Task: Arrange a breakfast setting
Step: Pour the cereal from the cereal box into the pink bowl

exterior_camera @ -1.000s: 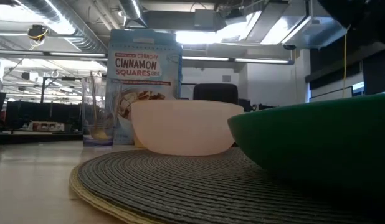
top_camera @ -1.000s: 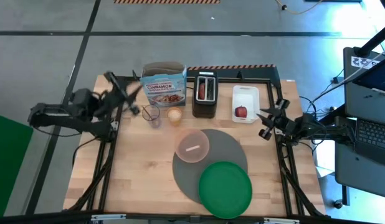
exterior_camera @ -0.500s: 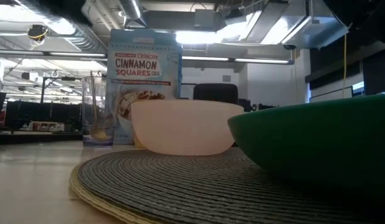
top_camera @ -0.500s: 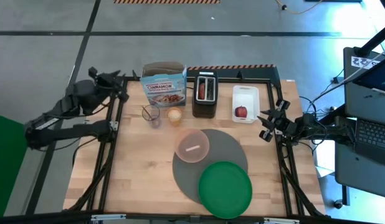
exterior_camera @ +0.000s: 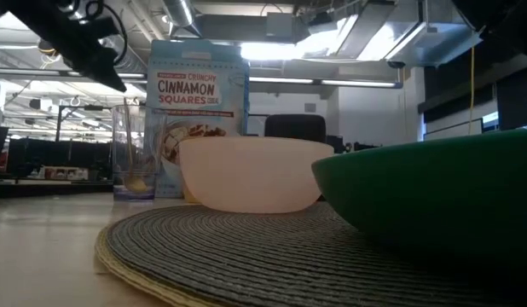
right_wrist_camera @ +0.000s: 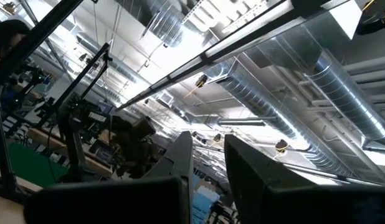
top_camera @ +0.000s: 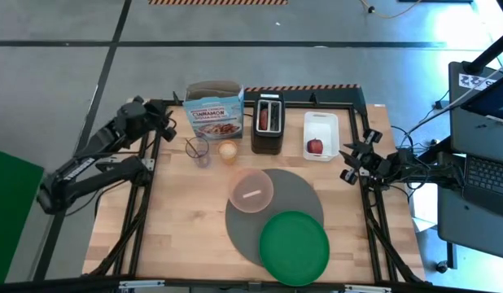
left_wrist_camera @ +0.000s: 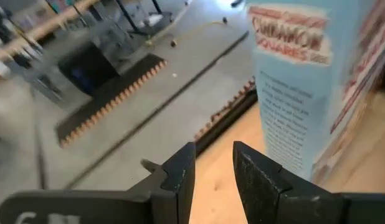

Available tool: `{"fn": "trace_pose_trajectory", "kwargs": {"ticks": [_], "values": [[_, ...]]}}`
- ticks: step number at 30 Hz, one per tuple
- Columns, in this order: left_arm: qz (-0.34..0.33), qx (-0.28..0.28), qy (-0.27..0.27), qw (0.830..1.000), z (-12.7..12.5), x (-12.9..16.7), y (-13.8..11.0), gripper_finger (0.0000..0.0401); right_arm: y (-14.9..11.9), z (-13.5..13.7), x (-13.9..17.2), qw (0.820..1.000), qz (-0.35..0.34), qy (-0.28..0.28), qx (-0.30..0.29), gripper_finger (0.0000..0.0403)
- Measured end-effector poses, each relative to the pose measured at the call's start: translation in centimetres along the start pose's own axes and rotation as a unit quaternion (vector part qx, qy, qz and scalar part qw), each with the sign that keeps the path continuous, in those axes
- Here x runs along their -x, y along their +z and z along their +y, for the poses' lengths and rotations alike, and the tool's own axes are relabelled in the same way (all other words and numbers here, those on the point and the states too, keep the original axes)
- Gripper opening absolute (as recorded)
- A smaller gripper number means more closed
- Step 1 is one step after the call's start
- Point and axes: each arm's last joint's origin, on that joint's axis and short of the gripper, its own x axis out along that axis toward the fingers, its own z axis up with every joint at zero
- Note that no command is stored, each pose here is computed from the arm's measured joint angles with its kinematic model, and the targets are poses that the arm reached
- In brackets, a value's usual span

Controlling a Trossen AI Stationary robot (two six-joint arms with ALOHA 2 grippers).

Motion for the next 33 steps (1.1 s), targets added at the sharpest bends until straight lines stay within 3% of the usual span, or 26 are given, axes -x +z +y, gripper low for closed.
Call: {"fn": "trace_pose_trajectory", "kwargs": {"ticks": [6, 12, 16, 23, 33], "values": [[0.066, 0.051, -0.008, 0.996, 1.0, -2.5, -0.7, 0.0101, 0.0, 0.0, 0.0, 1.000, 0.001, 0.001, 0.001, 0.0062], [0.113, 0.014, -0.071, 0.991, 0.7, -5.7, -1.2, 0.0101, 0.0, 0.0, 0.0, 1.000, 0.001, 0.000, 0.001, 0.0062], [0.129, -0.007, -0.083, 0.988, 0.5, -7.2, -1.4, 0.0101, 0.0, 0.0, 0.0, 1.000, 0.002, 0.001, 0.001, 0.0062], [0.148, -0.026, -0.088, 0.985, 0.1, -8.1, -1.6, 0.0101, -0.3, 0.3, 0.0, 1.000, 0.017, 0.014, 0.002, 0.0062], [0.151, 0.012, -0.083, 0.985, 0.1, -8.0, -1.6, 0.0101, -0.5, 0.4, 0.0, 1.000, 0.025, 0.020, -0.002, 0.0062]]}}
